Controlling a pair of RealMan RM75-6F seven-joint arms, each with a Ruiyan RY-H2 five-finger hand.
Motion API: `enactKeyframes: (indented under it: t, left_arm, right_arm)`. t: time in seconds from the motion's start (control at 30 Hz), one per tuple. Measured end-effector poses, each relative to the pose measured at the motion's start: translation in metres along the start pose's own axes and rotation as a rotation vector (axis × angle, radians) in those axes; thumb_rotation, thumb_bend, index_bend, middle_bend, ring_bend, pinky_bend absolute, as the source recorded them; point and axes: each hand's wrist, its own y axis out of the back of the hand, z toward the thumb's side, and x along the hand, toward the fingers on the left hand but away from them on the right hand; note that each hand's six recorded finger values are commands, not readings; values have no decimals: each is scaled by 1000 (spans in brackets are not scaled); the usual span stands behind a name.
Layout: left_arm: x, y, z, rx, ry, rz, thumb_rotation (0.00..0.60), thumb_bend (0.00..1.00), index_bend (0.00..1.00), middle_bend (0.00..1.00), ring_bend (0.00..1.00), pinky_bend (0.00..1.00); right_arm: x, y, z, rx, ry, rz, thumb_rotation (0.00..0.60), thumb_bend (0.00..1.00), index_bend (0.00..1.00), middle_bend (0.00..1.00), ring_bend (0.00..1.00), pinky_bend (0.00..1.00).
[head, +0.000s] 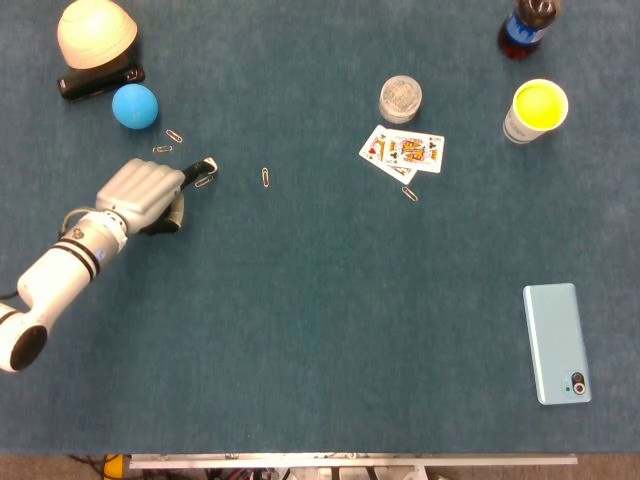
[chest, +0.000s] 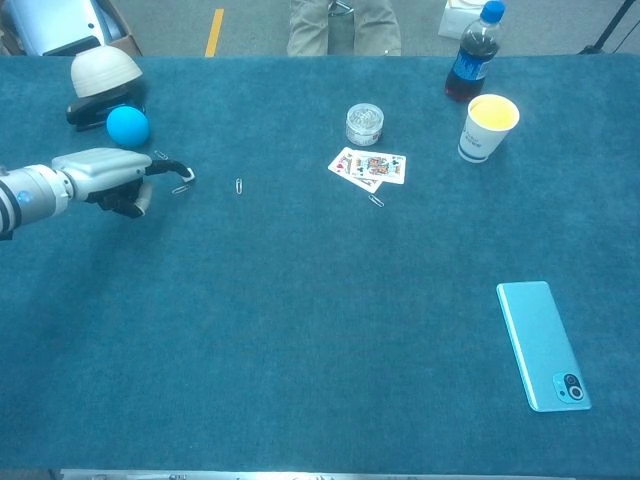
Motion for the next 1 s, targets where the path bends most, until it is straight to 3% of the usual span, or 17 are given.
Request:
enactKeyframes:
  t: [0.37,1.0]
  left_arm:
    - [-4,12,-3,3,7,25,522,877,99,1000,1000,985]
    - [0,-3,6,-30,-7,7,524,877,99,1000,1000,985]
  right_arm:
    - [1,1,3,1,3,-4,600,447,282,381,268,351]
    - [5,4,-2,-1,-8,-11,600,448,282,381,268,351]
